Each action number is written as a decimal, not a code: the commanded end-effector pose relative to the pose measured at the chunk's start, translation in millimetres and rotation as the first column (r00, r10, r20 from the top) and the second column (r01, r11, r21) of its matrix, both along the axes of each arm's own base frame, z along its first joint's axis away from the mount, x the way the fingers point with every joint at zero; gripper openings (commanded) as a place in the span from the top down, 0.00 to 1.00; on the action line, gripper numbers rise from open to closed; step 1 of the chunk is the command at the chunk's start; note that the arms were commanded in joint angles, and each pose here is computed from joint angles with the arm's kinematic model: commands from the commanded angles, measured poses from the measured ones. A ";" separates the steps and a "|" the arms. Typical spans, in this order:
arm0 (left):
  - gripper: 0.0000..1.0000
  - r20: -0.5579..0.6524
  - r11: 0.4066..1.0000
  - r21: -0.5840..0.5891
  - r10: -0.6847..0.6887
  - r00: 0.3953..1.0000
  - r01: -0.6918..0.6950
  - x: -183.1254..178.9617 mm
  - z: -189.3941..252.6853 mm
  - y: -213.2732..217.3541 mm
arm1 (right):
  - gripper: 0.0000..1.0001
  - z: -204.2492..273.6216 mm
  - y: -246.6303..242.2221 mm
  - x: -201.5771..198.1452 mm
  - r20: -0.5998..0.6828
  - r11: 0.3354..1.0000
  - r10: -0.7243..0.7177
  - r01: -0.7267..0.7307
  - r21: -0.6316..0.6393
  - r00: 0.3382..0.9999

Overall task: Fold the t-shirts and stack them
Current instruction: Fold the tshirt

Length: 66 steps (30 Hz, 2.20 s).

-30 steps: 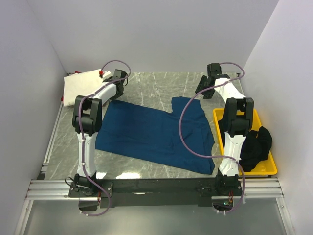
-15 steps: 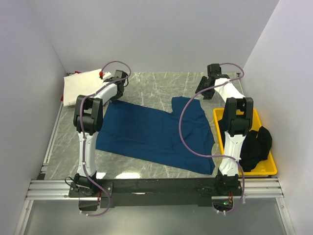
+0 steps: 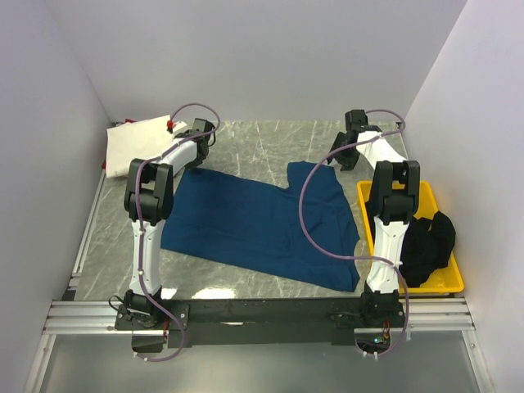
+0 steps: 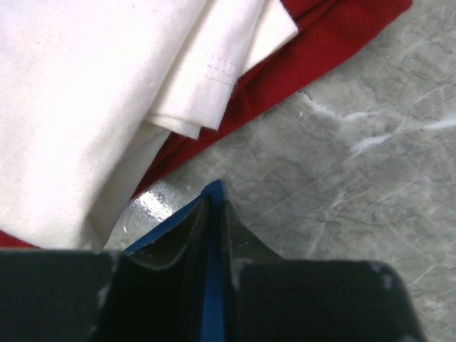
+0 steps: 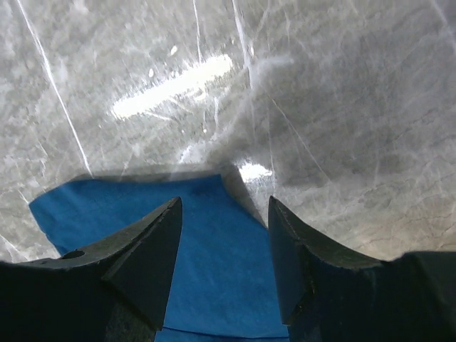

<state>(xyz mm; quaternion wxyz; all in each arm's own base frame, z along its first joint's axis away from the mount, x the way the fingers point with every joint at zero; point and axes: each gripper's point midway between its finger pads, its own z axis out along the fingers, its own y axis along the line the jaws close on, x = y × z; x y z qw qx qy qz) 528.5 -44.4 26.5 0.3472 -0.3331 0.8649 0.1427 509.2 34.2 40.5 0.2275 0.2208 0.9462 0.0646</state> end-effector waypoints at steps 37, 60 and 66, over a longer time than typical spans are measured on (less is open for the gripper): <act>0.99 0.139 0.996 -0.075 -0.041 0.989 0.052 29.0 41.8 11.0 | 1.00 58.2 0.5 38.7 0.117 0.995 -0.072 0.063 0.073 0.991; 0.99 0.268 0.979 -0.147 -0.097 0.958 0.141 33.8 72.2 -0.3 | 1.00 121.5 20.4 -35.8 0.217 0.999 -0.039 0.033 0.032 0.975; 0.99 0.304 0.977 -0.159 -0.089 0.949 0.143 24.3 81.2 0.7 | 1.00 116.4 37.8 -83.1 0.223 0.999 -0.039 0.037 0.010 0.974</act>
